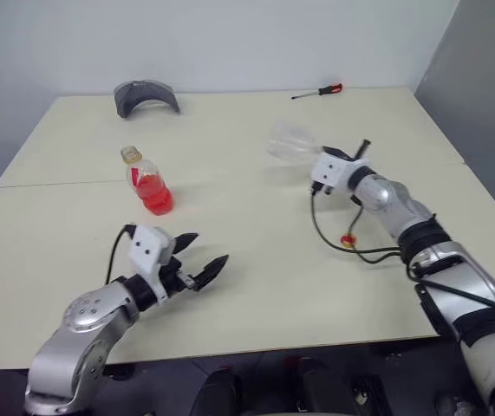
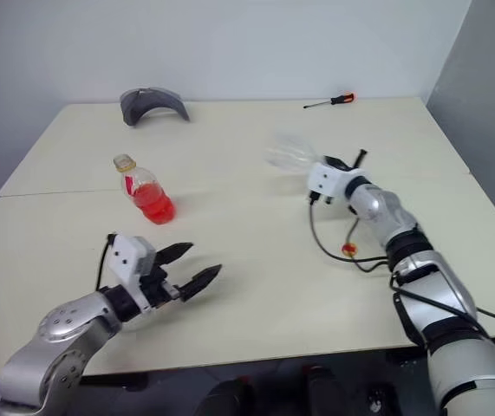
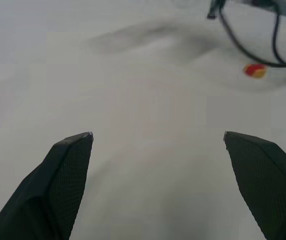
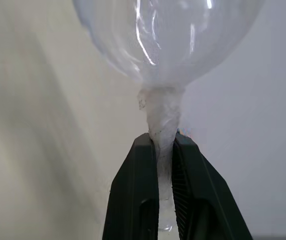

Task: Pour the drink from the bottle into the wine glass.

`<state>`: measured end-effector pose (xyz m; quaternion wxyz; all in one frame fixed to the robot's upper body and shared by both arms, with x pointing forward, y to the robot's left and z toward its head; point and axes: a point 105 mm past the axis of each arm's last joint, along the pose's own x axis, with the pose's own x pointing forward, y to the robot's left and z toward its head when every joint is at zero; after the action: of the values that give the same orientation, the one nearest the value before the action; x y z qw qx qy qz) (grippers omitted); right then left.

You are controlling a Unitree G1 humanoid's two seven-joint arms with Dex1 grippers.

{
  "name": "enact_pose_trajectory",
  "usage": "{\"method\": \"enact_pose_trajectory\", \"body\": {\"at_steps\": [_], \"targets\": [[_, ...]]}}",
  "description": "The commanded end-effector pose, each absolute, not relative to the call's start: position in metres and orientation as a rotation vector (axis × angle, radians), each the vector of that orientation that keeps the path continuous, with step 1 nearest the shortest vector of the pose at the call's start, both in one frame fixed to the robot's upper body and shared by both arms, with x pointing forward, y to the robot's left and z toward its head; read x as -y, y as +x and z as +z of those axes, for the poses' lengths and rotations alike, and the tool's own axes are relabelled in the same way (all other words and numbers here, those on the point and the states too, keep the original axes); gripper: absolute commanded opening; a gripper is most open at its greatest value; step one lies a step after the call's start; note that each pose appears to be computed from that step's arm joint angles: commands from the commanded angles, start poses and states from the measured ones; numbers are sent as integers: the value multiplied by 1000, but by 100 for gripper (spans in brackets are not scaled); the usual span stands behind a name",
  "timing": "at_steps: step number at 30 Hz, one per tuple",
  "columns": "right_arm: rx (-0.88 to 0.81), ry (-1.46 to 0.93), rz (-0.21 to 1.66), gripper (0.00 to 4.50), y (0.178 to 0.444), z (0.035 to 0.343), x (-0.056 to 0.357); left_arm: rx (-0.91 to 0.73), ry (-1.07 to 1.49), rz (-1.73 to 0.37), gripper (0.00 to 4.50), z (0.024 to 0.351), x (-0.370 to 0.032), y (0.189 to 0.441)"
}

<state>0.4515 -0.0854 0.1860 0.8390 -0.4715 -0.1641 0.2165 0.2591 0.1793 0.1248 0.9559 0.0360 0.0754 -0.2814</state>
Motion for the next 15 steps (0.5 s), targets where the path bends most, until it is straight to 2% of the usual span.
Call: {"method": "enact_pose_trajectory", "body": {"at_steps": [1, 7, 15], "targets": [[458, -555, 597, 10, 428, 218, 34, -136, 68, -435, 450, 135, -202, 243], [275, 29, 744, 10, 403, 202, -30, -123, 109, -336, 450, 136, -214, 208], [174, 157, 734, 10, 395, 177, -48, -143, 123, -310, 450, 132, -212, 187]]}}
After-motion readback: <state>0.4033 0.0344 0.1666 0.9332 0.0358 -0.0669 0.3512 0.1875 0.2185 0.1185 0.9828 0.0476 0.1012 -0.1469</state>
